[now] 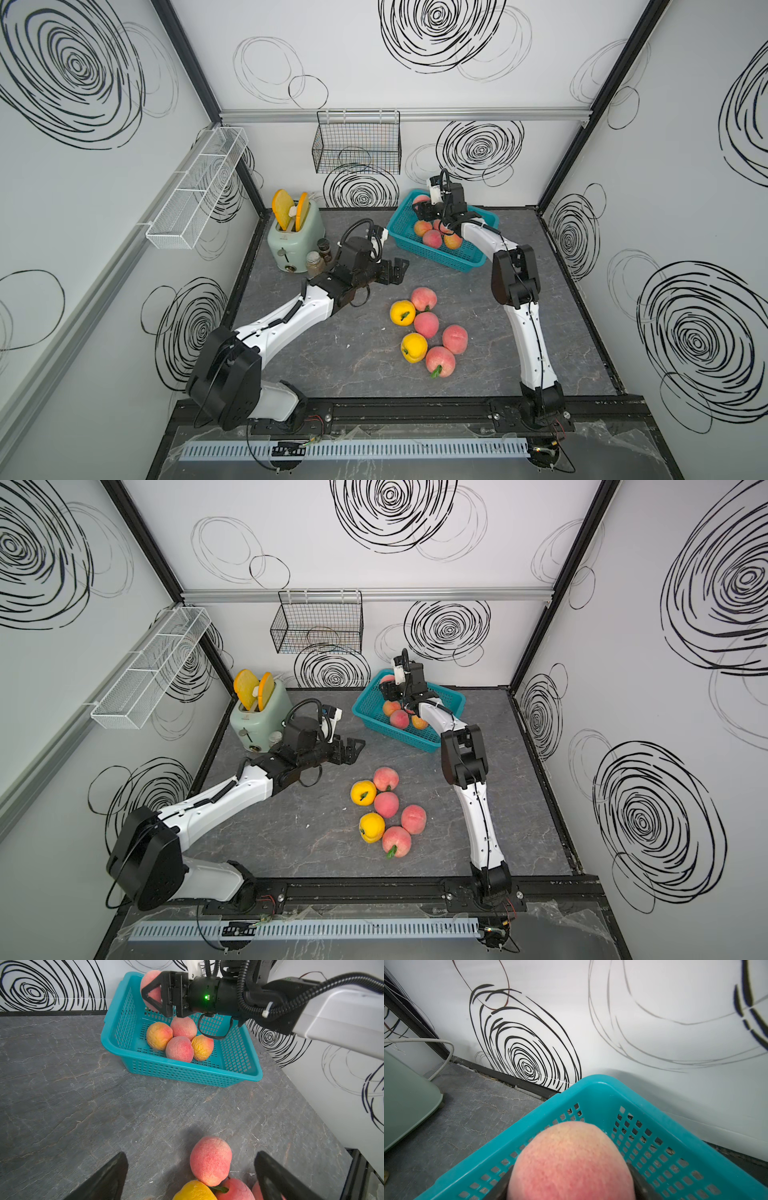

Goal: Put the peaches into the basket
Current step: Place the peach in the basket.

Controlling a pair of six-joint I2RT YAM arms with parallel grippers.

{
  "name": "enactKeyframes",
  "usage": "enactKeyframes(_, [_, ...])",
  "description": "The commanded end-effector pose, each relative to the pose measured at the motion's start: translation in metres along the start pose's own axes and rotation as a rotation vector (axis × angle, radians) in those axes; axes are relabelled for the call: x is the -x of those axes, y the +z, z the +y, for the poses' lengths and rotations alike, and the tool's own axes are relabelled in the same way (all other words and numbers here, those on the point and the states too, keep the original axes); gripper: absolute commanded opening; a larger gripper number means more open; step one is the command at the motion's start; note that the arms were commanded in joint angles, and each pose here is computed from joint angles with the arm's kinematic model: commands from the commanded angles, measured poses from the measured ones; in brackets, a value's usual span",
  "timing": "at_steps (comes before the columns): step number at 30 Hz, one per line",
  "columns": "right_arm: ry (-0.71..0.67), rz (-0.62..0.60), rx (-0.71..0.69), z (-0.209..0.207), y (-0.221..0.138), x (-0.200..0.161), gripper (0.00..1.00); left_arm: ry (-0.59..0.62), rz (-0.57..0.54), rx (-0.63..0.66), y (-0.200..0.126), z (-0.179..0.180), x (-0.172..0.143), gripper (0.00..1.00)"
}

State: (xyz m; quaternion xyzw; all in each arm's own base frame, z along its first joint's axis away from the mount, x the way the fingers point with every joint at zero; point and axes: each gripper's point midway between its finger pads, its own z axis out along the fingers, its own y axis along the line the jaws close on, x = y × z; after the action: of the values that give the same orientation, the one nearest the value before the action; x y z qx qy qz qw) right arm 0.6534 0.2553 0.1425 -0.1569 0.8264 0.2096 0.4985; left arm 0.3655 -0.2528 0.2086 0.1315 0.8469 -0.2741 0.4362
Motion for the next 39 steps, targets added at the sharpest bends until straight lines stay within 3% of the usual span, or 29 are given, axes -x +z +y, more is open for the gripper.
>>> enactKeyframes(1, [0.021,-0.002,0.001,-0.011,0.004,-0.002,0.63,0.056,-0.113,-0.009,0.003,-0.013,0.037,0.99])
enactKeyframes(29, [0.091,0.009,0.021,-0.027,0.028,-0.020,0.64,0.081,-0.107,0.014,0.025,-0.013,0.032,0.99])
enactKeyframes(39, [0.080,0.026,-0.005,-0.030,0.029,-0.026,0.69,0.083,-0.098,0.021,0.026,-0.011,0.029,0.98])
